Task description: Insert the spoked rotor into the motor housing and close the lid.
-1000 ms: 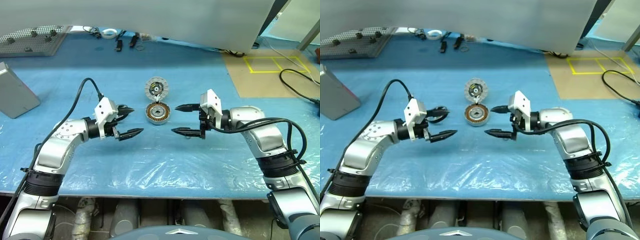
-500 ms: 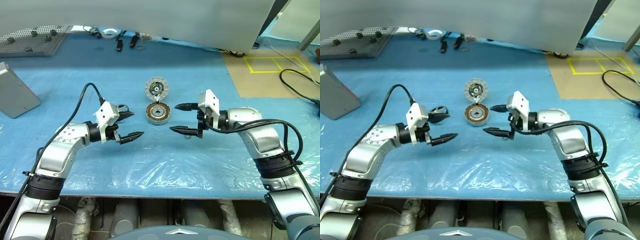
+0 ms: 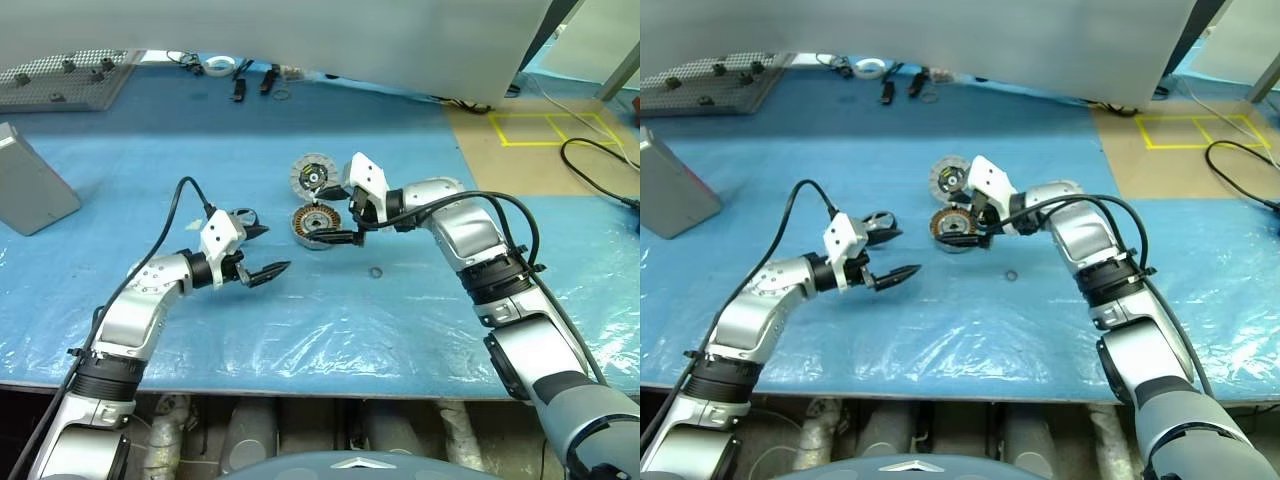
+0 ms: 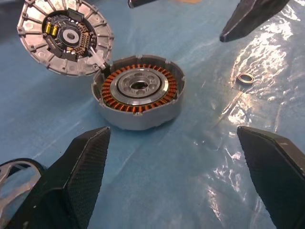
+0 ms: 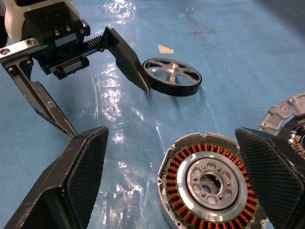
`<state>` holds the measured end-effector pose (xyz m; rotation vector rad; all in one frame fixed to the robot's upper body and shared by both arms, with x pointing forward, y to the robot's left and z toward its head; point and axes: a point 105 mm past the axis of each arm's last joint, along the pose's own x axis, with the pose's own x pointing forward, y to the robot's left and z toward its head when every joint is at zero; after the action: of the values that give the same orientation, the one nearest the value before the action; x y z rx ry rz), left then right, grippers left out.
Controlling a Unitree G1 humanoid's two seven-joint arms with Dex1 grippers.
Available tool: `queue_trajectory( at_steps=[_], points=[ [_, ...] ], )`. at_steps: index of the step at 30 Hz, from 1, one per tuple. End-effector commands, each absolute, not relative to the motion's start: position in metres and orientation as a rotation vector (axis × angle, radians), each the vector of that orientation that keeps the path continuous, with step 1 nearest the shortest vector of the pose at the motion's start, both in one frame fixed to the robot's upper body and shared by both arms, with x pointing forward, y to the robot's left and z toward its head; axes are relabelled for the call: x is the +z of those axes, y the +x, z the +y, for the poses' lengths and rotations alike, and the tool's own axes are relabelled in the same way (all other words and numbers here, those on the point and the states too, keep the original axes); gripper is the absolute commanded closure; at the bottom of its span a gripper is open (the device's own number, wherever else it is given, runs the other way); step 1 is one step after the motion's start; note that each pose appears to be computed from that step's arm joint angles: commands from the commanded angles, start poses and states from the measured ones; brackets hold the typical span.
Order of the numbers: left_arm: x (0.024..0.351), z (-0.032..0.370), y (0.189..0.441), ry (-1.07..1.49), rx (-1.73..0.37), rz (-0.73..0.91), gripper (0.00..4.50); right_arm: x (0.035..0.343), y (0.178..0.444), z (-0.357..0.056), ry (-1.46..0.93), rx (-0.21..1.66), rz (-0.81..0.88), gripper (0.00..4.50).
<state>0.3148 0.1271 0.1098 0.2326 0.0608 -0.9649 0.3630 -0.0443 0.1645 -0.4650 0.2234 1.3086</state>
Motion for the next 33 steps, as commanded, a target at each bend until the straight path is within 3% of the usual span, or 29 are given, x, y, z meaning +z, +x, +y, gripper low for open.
queue_trajectory(
  at_steps=[1,10,15,33],
  points=[
    [0.106,0.125,0.308,0.257,-0.952,0.027,0.00,0.177,0.368,-0.043,-0.483,1.329,0.253,0.01],
    [0.116,0.124,0.310,0.217,-0.893,-0.029,0.00,0.142,0.378,-0.050,-0.654,1.343,0.478,0.01],
    [0.116,0.121,0.308,0.219,-0.882,-0.039,0.00,0.132,0.388,-0.042,-0.677,1.323,0.515,0.01],
    [0.114,0.126,0.304,0.205,-0.809,-0.040,0.00,0.172,0.379,-0.010,-0.787,1.476,0.387,0.01]
  ],
)
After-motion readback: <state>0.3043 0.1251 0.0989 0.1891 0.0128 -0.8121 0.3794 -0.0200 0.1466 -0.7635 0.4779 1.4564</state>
